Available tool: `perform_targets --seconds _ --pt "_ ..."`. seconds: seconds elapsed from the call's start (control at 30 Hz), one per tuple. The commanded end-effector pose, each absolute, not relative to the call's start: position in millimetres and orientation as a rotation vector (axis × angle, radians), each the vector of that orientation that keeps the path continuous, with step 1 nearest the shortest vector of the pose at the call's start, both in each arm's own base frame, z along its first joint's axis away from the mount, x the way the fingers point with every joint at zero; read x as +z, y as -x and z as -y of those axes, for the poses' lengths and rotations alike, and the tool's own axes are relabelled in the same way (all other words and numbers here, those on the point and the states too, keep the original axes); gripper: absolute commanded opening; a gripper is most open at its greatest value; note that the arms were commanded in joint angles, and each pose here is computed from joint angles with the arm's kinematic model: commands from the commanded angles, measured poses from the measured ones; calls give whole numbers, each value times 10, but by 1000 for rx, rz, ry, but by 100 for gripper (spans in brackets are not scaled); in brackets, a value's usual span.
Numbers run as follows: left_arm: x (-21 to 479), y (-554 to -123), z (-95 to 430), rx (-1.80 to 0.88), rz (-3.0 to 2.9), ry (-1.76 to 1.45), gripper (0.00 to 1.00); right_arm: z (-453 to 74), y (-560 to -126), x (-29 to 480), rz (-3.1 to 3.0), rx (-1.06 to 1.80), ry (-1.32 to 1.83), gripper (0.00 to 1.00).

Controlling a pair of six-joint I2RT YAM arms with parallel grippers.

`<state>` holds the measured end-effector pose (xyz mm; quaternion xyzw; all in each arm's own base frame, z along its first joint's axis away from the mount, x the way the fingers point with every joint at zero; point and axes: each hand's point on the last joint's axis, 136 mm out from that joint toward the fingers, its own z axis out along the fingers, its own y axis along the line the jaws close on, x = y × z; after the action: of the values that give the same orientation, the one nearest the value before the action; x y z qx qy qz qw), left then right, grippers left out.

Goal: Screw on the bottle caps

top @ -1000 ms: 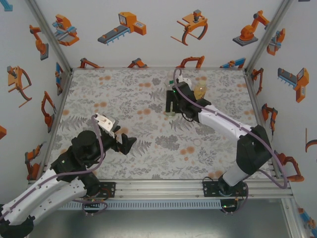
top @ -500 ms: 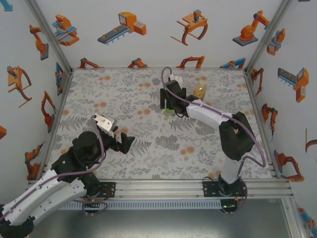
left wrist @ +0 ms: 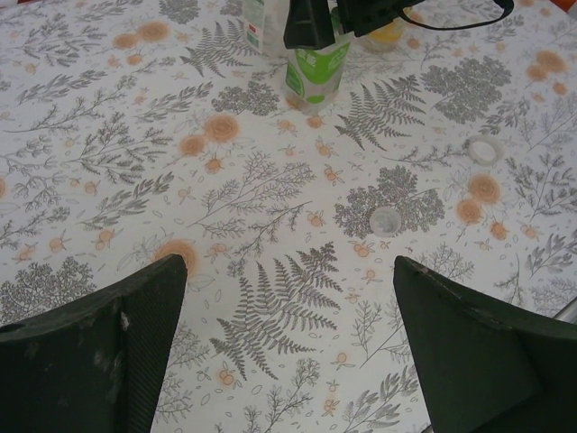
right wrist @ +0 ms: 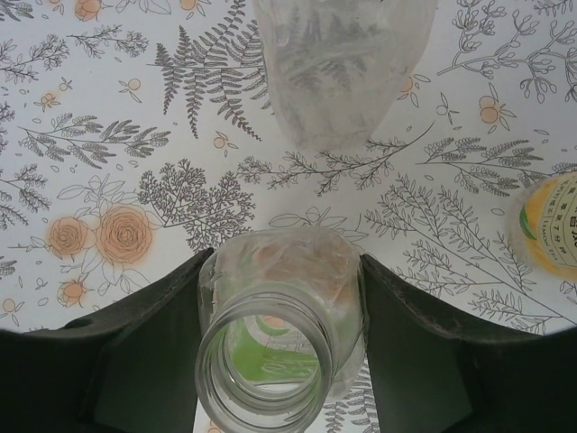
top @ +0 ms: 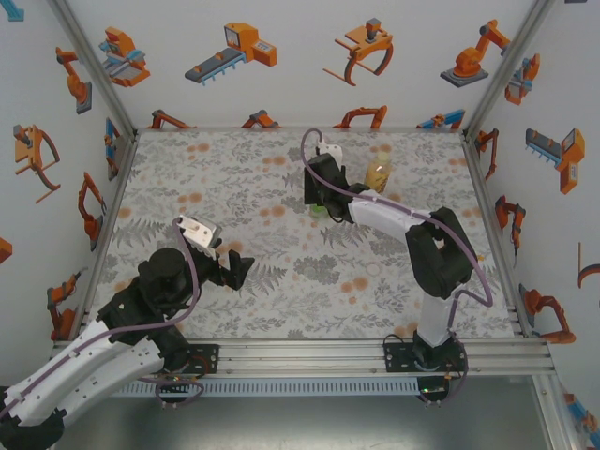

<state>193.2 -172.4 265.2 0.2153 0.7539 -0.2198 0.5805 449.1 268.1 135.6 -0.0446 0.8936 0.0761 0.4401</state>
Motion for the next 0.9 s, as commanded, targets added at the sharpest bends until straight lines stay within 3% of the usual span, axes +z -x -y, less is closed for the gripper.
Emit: perform_targets --seconds 0.0,0.33,0.87 --pt "2633 -1929 1685 -514 -1768 -487 88 -2638 -4442 1429 -2205 180 110 50" --pt "2583 -1802 2053 -709 -1746 -604 87 -2703 -3933 1754 -2213 373 229 44" --pt "3109 -1419 2569 -950 -1468 -943 96 -2994 -2434 2746 -2086 1095 725 33"
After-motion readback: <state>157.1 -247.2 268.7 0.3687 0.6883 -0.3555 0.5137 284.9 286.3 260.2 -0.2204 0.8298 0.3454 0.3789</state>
